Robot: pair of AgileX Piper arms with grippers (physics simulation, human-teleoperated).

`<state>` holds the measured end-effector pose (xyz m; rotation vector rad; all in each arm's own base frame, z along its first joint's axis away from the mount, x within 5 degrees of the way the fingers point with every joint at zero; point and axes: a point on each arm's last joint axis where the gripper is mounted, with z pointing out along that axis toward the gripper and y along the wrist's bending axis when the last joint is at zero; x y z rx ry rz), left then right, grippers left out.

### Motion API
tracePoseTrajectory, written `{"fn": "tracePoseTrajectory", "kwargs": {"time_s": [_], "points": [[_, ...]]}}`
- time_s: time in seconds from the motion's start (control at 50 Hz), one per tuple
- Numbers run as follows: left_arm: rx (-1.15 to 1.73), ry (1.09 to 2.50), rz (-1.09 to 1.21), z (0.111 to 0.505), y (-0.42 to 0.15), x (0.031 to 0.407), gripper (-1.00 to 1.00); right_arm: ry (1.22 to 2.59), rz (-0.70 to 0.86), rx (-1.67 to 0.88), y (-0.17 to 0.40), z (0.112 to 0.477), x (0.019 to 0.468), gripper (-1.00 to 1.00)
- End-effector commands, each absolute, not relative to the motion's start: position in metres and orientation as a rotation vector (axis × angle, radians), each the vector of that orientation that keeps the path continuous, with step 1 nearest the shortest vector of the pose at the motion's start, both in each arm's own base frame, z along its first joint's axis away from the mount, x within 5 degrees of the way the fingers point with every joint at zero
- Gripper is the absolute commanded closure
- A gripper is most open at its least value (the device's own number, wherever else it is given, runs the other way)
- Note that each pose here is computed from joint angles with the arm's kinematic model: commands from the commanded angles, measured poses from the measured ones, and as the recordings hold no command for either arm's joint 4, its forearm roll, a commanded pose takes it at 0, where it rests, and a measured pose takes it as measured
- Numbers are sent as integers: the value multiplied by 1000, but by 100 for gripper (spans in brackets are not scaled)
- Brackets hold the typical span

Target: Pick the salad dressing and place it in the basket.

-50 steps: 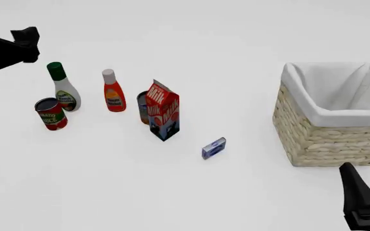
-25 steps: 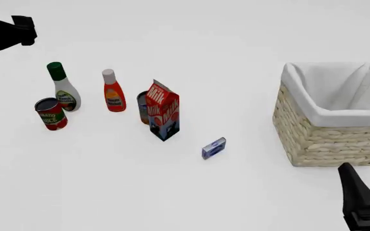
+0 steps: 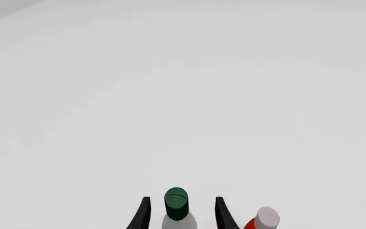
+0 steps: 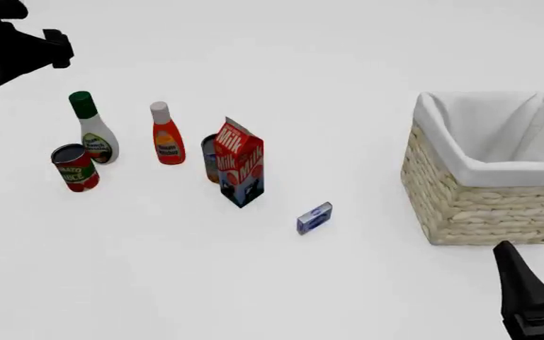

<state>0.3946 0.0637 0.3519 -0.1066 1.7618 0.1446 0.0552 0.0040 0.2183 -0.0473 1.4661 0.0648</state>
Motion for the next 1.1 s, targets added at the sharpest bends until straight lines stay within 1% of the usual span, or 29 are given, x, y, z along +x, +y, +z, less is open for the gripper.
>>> {"fn": "tracePoseTrajectory", "kwargs": {"time_s": [0.02, 0.22, 0.5, 0.86, 1.1], "points": [[-141, 1800, 151, 339, 78, 417, -100, 1468, 70, -52, 4, 217, 55, -100], [-142, 1809, 148, 333, 79, 429, -100, 1466, 68, -51, 4, 219, 55, -100], [-166, 1855, 128, 315, 82, 445, -100, 1466, 63, -53, 4, 222, 55, -100], [-177, 1904, 128, 298, 86, 454, -100, 1464, 65, -58, 4, 225, 54, -100], [-185, 1941, 103, 277, 81, 462, -100, 1465, 68, -54, 4, 223, 54, -100]]}}
